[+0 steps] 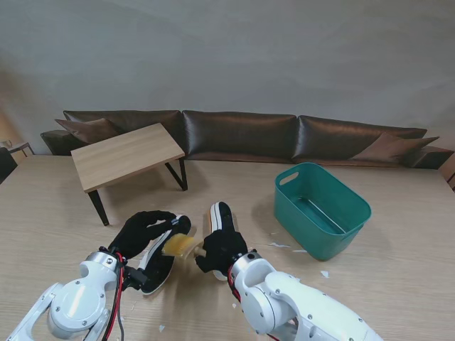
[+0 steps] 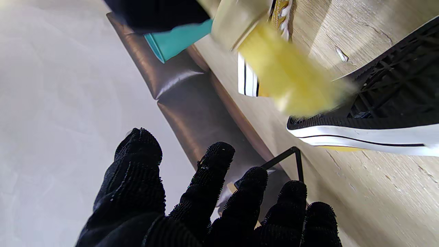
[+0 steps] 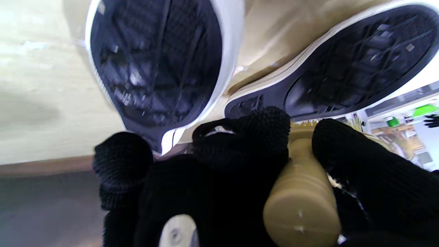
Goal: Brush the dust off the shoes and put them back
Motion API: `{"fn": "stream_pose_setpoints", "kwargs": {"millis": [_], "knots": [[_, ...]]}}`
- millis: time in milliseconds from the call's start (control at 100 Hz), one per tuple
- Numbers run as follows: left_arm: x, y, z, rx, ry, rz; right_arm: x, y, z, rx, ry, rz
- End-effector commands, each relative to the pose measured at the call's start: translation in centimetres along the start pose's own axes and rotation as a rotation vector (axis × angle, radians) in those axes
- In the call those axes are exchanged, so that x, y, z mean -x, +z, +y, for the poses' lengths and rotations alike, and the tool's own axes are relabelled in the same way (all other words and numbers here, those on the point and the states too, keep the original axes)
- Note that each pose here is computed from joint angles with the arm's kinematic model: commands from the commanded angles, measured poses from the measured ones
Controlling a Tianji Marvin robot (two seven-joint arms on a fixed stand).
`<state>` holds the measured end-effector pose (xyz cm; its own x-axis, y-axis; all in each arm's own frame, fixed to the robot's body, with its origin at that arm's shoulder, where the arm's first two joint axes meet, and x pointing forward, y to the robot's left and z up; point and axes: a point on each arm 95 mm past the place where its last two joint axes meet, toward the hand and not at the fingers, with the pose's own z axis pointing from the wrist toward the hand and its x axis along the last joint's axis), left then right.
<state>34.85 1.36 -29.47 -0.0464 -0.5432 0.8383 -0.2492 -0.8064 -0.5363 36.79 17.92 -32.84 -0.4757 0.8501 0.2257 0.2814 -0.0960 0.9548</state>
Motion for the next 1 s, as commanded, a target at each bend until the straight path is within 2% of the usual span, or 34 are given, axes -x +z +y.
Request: {"fn": "stream_pose_setpoints", "kwargs": {"millis": [0,210,430,710,990], "knots": [[0.0,-0.1,0.3,0.016,-0.007,-0.001,0.5,1.3,2.0,0.024,-0.011,-0.011],[0.1,-0.2,0.2,0.016,-0.006,0.001,2.3,3.1,2.8,0.004,-0.045,-0.077],[0.1,-0.2,0.2,0.019,-0.006,-0.004,2.8,4.5,2.1,-0.031,-0.078,-0.102],[0.1,-0.2,0.2,0.016,-0.006,-0.006,1.8,5.1,0.8,-0.051,-0.09,-0.086],[0.2,-0.2,0.2,0.021,-0.008,-0.005,0.2,4.4,-0.1,-0.051,-0.084,-0.042]]}}
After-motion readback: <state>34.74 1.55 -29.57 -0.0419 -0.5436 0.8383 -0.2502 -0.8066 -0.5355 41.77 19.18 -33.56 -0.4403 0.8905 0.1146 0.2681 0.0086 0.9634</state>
